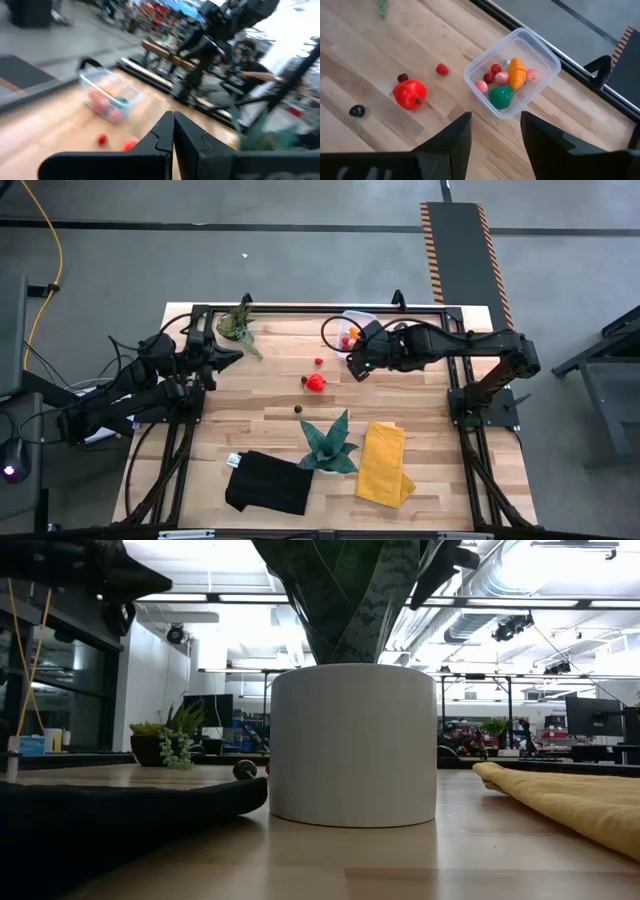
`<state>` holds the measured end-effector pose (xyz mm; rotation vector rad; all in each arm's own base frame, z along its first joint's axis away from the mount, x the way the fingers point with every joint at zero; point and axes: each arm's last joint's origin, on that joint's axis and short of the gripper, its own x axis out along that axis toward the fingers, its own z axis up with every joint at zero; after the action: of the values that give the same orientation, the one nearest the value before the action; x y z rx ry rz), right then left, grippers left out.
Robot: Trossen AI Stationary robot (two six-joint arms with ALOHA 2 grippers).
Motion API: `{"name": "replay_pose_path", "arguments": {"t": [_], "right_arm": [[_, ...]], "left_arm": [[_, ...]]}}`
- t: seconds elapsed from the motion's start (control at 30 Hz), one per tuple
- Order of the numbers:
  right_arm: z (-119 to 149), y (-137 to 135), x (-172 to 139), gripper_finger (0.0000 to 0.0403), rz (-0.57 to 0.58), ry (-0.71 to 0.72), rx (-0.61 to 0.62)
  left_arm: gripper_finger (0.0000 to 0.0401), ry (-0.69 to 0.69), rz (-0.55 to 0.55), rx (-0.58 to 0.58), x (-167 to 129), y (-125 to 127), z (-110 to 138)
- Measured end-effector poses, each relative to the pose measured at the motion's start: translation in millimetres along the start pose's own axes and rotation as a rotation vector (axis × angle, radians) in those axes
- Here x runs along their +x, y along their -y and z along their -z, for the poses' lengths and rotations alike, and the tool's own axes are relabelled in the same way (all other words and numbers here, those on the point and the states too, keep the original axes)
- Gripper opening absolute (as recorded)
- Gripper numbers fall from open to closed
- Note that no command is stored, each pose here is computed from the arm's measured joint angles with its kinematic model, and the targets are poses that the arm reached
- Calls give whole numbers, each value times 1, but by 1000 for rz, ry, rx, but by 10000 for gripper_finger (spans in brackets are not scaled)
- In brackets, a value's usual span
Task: Pick and placing Produce into tupperware
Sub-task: Put the black cherry into the transparent container
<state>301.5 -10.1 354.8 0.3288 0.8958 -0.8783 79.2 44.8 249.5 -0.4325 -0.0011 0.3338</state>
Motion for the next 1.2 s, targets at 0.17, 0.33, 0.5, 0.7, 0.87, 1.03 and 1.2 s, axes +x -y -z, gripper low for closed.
{"name": "replay_pose_path", "arguments": {"t": [0.17,0.33,0.5,0.7,0.87,1.03,1.2], "right_arm": [[2,1,0,160,13,-16,-22],[2,2,0,160,14,-17,-32],[2,2,0,160,14,-17,-32],[2,1,0,160,13,-18,-32],[3,1,0,160,9,-24,-34],[4,-1,-2,160,4,-23,-40],[6,-3,-4,160,-4,-21,-52]], "left_arm": [[1,-88,64,-78,-1,2,7],[0,-90,51,-50,1,8,11],[0,-107,16,-23,6,19,17],[0,-159,1,-19,11,34,29],[0,-186,-11,-27,11,47,39],[0,-209,-31,-53,10,59,49],[0,-217,-82,-61,11,69,61]]}}
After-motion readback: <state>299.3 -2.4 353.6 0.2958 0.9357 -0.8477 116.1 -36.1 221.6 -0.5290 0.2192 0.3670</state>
